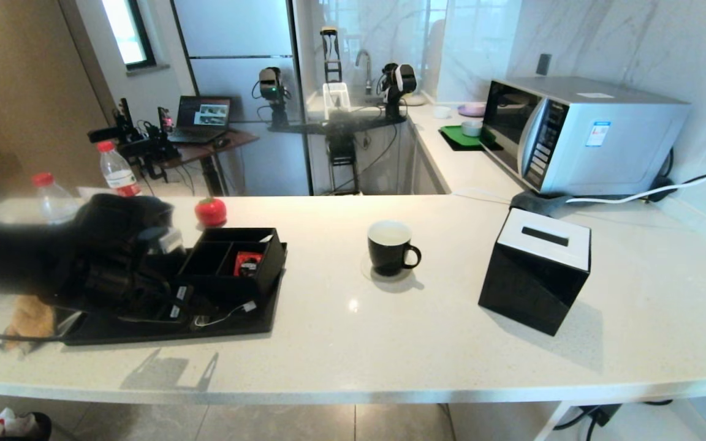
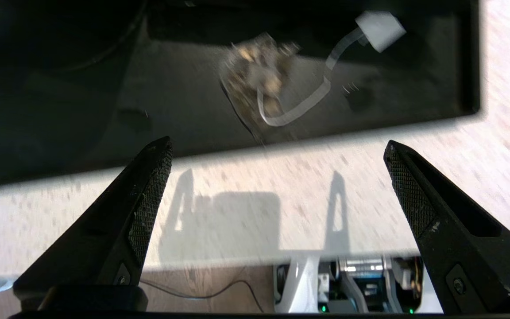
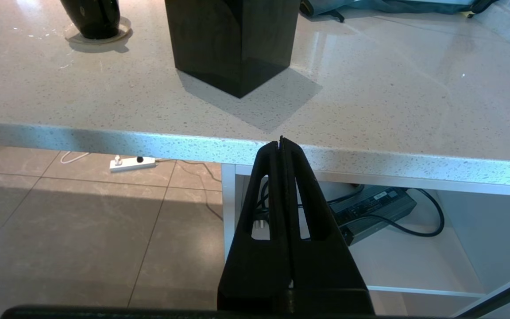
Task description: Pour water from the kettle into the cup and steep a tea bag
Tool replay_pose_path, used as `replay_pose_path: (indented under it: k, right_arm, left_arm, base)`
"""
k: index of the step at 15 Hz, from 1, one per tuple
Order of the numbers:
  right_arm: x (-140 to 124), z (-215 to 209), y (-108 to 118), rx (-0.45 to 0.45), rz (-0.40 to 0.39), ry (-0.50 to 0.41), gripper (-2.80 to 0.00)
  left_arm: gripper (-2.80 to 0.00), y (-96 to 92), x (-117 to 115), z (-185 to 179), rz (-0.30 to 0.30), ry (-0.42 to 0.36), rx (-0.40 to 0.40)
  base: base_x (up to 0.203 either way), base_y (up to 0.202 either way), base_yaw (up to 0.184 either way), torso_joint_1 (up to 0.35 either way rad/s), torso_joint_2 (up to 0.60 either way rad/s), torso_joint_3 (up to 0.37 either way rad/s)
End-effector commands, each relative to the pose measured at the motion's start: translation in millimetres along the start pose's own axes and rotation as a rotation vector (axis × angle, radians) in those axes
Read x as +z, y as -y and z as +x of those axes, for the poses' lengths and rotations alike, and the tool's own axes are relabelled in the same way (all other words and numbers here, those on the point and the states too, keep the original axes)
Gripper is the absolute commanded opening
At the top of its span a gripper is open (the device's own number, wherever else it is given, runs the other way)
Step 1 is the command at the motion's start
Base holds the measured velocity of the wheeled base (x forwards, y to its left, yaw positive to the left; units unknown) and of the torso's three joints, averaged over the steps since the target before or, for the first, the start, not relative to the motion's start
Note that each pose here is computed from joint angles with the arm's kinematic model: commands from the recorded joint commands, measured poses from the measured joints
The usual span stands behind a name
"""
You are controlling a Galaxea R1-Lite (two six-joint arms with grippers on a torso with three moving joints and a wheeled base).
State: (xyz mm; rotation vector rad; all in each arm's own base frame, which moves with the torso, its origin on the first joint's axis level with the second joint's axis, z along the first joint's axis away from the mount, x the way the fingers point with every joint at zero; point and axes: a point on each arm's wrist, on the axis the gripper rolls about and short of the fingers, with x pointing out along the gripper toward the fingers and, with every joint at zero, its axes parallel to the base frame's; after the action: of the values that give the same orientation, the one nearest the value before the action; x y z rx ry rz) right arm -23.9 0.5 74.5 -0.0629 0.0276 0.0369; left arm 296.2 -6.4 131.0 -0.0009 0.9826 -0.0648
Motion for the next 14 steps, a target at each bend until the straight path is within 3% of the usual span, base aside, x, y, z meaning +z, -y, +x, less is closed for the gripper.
replay_pose_path:
  k: [1,14]
  right_arm:
    - [0,0,0,0.001,-0.001,-0.002,-2.80]
    - [0,0,0,0.001,-0.001,-0.002,-2.80]
  left_arm:
    - [0.00,-3.8,-2,19,-0.010,-0.042,0.005]
    - [0.00,-7.6,4,56,-0.012,-0.002,0.007]
  base:
    - [0.000,0.000,0.000,0.000,0.00,0.000]
    - [0.000,0.000,0.000,0.000,0.00,0.000]
